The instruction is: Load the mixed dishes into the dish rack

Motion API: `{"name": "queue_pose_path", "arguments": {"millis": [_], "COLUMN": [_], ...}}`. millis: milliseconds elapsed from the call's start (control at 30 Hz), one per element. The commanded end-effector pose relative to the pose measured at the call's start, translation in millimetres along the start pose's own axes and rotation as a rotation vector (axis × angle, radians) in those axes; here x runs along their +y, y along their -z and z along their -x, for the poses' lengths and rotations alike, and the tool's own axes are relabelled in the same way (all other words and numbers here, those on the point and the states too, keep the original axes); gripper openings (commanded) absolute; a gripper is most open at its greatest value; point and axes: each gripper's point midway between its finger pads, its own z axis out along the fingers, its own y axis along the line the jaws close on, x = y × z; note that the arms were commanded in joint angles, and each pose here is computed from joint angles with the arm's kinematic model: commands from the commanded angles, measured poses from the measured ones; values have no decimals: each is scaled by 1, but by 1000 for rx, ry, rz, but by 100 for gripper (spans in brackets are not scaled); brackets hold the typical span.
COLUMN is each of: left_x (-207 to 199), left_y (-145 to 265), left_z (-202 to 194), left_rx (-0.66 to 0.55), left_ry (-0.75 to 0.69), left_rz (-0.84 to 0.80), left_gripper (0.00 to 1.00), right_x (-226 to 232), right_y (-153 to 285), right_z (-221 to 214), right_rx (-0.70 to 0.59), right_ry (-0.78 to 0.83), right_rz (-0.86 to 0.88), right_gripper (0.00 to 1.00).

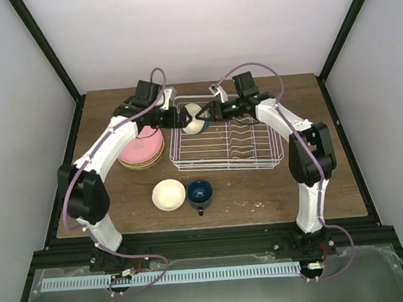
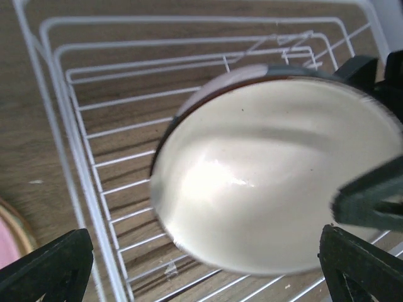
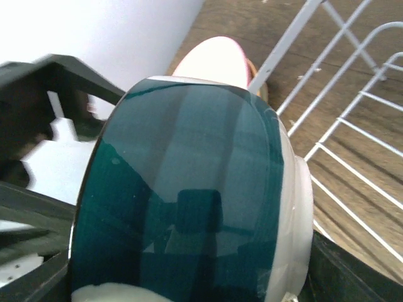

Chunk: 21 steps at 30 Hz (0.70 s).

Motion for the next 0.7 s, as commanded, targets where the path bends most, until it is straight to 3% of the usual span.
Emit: {"name": "queue_pose_path", "arguments": {"millis": [0, 267, 667], "left_x": [5, 40, 61], "left_y": [48, 116, 137], "left_z": [23, 32, 28], "left_rx": [-111, -216, -251], "left_ry": [6, 20, 62], "left_rz": [20, 161, 281], "left_gripper": [100, 100, 100], "right_x": [6, -18, -17], "right_y": [8, 31, 25], "right_z": [22, 44, 54], "right_rx": [-27, -35, 14], "right_ry": [104, 199, 501], "right_rz": [-97, -447, -968], "right_gripper": [58, 58, 57]}}
